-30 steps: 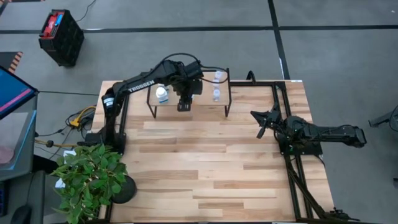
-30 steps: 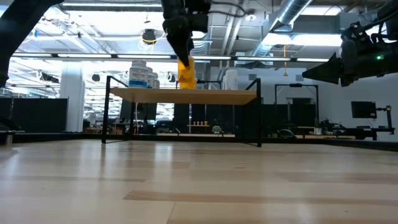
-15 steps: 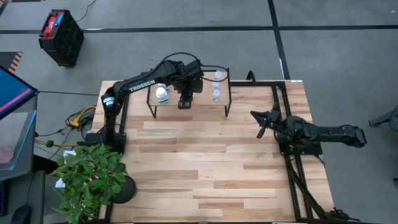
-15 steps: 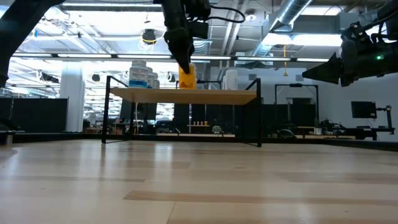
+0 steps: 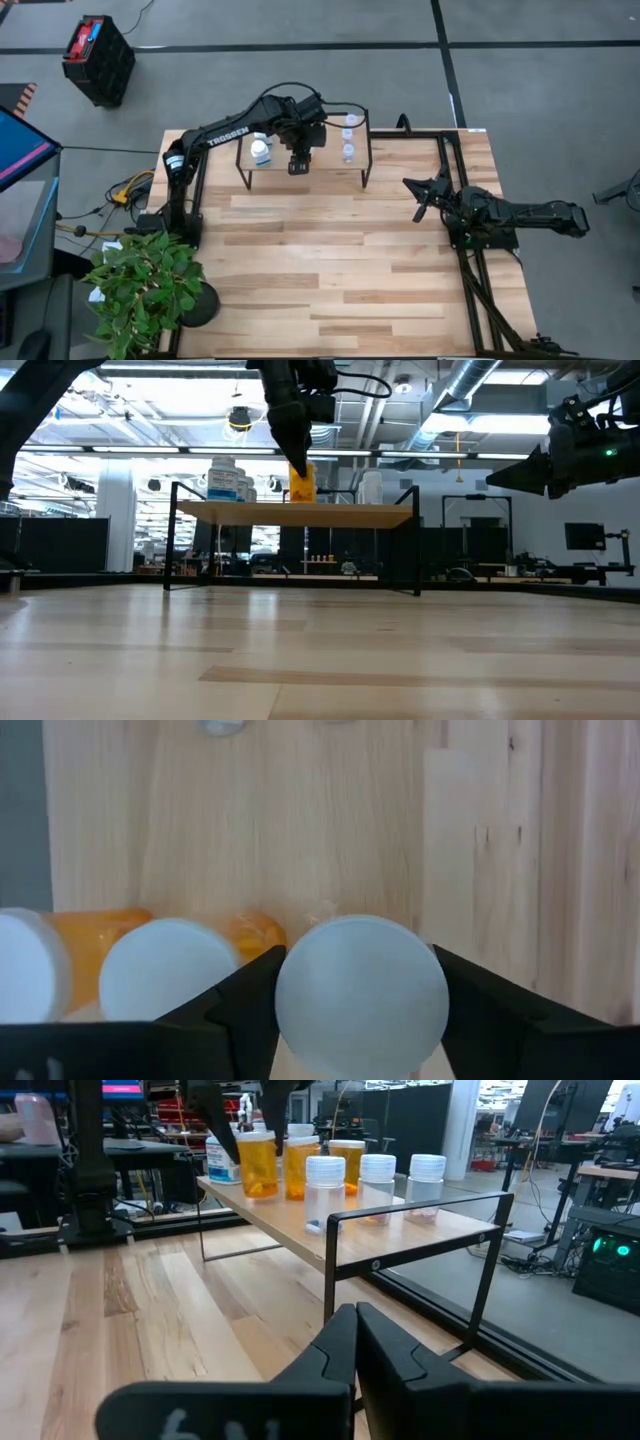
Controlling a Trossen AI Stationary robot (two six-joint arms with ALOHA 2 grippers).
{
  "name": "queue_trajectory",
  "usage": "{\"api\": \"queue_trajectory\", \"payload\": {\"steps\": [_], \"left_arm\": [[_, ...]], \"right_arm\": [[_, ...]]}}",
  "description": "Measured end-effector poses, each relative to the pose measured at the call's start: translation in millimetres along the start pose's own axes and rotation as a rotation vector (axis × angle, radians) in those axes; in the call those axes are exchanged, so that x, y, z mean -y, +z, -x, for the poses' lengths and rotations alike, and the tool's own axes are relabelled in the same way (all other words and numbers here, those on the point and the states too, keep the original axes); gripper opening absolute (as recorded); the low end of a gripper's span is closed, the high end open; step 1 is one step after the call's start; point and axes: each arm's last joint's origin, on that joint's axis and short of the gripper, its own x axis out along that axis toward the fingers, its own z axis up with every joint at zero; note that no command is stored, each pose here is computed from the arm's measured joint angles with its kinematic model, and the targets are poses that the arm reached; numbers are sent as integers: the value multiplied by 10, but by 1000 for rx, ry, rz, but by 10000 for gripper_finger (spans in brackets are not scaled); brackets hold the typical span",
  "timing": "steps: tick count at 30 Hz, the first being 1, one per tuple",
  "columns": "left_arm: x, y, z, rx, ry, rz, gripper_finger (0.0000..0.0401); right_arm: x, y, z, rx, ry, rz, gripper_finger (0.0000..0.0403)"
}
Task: Pick and place medicine bottles onto shelf by color
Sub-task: Put the orange pill bottle on the shelf aligned with the other orange pill bottles
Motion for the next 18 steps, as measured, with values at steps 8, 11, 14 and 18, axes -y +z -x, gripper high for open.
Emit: {"api": "queue_trajectory", "payload": {"steps": [8, 11, 14, 18], "left_arm": [[-4, 8, 0, 6, 8, 3, 257], [-6, 10, 13, 7, 12, 3, 264], [-7, 37, 61, 28, 22, -8, 266], [-16, 65, 149, 54, 34, -4, 266]], "right_arm": [[0, 0, 0, 0, 0, 0, 29], [0, 0, 0, 0, 1, 0, 28], [0, 0, 0, 0, 1, 0, 27], [0, 0, 0, 0, 0, 0, 27]]}}
